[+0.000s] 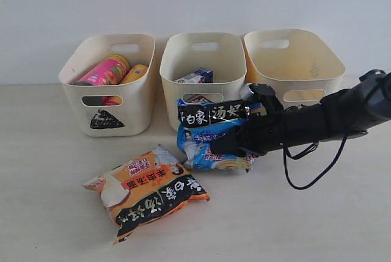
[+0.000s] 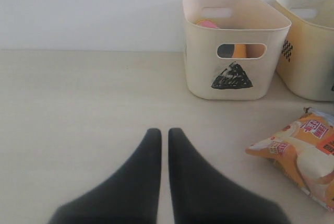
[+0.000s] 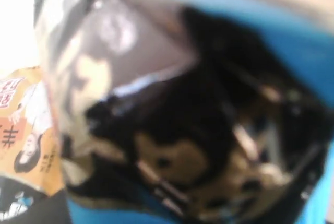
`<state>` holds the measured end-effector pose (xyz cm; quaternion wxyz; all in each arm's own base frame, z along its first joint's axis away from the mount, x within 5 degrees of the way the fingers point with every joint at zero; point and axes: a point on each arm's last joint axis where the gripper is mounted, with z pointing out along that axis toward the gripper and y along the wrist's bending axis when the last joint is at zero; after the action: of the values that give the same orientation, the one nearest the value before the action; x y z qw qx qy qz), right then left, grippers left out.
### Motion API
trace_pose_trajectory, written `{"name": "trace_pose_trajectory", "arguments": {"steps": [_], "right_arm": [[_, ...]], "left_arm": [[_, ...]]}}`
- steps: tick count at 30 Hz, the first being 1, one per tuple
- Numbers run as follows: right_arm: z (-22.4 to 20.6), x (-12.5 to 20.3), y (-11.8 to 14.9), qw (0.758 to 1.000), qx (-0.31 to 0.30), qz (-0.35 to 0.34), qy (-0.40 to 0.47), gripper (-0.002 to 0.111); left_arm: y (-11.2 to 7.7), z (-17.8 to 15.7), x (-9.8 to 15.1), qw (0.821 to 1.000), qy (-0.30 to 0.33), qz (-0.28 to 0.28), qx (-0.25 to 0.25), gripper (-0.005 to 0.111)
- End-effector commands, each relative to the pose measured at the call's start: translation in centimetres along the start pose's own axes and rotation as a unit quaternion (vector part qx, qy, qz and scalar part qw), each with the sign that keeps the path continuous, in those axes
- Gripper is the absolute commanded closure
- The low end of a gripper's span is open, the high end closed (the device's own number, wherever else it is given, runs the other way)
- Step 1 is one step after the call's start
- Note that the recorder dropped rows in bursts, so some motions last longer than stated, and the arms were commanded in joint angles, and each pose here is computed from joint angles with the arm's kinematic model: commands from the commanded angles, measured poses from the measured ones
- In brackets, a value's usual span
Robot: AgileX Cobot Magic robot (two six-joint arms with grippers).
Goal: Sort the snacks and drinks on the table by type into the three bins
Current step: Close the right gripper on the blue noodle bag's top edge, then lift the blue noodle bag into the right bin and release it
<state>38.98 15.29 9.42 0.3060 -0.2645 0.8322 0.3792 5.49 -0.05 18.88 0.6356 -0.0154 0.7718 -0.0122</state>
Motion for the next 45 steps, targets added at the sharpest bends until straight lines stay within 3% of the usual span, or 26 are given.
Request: {"name": "trace_pose_trajectory", "arguments": {"steps": [1,11,18,21,24,26,34,45], "right_arm": [[-1.7,-1.6,1.5,1.0,0.001,-0.019,-0.002,0.109],[-5.3,-4.5,5.2,0.999,-0.023,-0.024,0.018,0.109],[-9.0,-7.1,9.5,0.997,-0.069,-0.029,-0.002,0.109],[-11.2,-8.8,11.0,0.997,-0.031,-0.053,-0.038,0.109],[-13.3,-10.6,11.5,0.992,0.054,-0.067,-0.094,0.109],[-14.2,-11.4,11.1,0.985,0.108,-0.065,-0.121,0.109],[-15.7,-15.7,8.4,0.956,0.232,-0.077,-0.163,0.109],[-15.6,-17.0,-0.4,0.945,0.276,-0.016,-0.172,0.109]], "left_arm": [[0.0,0.0,0.1,1.0,-0.001,0.002,-0.002,0.102],[0.0,0.0,0.1,1.0,-0.001,0.002,-0.002,0.102],[0.0,0.0,0.1,1.0,-0.001,0.002,-0.002,0.102],[0.0,0.0,0.1,1.0,-0.001,0.002,-0.002,0.102],[0.0,0.0,0.1,1.0,-0.001,0.002,-0.002,0.102],[0.0,0.0,0.1,1.0,-0.001,0.002,-0.002,0.102],[0.0,0.0,0.1,1.0,-0.001,0.002,-0.002,0.102],[0.0,0.0,0.1,1.0,-0.001,0.002,-0.002,0.102]]}}
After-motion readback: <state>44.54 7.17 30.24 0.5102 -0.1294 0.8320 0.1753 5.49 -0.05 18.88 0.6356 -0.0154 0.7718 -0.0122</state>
